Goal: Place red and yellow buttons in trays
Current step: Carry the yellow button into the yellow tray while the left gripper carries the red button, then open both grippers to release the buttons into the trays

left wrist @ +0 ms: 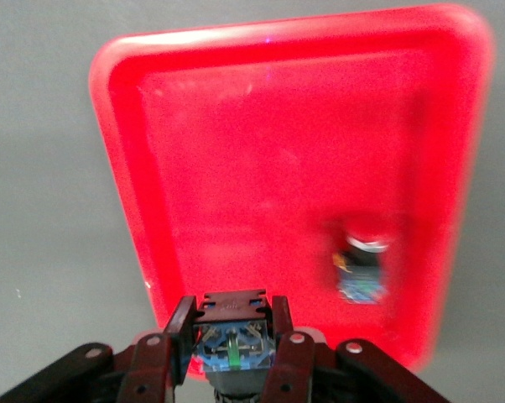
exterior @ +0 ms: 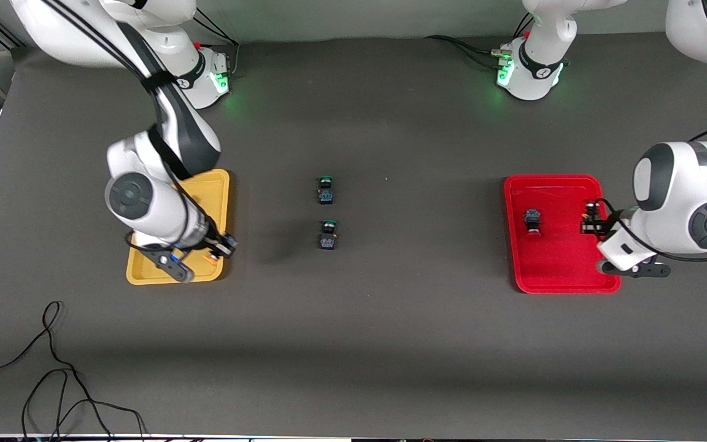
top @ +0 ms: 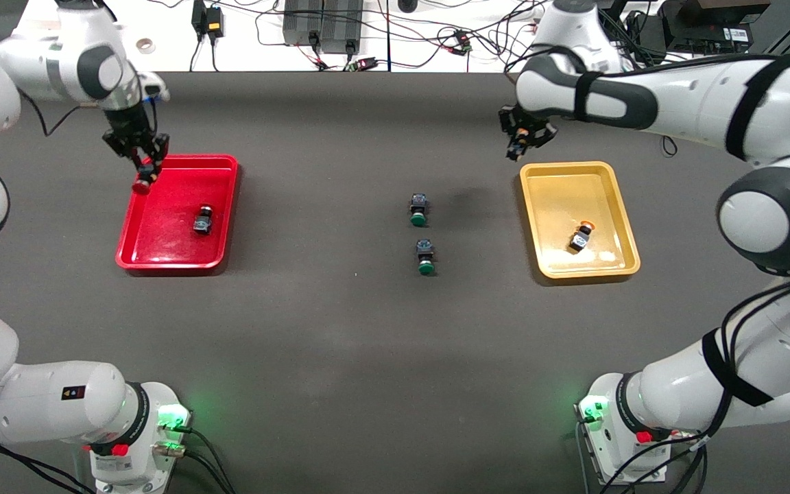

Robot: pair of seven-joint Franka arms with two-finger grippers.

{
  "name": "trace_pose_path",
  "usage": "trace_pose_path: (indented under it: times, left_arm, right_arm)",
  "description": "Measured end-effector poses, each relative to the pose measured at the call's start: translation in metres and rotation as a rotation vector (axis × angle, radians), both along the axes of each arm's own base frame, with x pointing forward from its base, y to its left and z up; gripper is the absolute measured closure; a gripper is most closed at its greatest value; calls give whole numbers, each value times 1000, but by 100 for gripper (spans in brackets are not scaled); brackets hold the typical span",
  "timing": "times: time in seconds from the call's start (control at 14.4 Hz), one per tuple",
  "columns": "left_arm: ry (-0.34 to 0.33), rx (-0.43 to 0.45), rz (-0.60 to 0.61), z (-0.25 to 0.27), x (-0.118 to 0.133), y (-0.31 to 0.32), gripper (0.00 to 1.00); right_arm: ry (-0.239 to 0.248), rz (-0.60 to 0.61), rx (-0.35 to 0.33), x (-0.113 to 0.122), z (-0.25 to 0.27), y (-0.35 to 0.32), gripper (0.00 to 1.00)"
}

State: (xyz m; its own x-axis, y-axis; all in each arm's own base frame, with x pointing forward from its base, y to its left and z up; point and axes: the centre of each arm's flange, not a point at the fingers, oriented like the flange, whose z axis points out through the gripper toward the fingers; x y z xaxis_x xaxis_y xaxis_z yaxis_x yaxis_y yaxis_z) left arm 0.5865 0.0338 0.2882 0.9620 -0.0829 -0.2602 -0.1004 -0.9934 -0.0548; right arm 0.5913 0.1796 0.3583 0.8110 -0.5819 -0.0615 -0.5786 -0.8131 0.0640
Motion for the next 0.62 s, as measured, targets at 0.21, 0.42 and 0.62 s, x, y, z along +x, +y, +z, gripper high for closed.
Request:
trace_pose_path:
  times: [0.21, 0.42, 0.62]
  left_arm:
    - [-51, -9, -34, -60, -23, 6, 59]
    - [-54, -22, -49, -90, -36, 0, 59]
    - [-68, -19, -54, -83, -31, 0, 34]
  right_arm:
    - [20, 41, 10, -4, 8, -63, 67]
    - [38, 80, 73, -15, 0, -145, 67]
    - [-25, 86, 108, -33, -53, -176, 67]
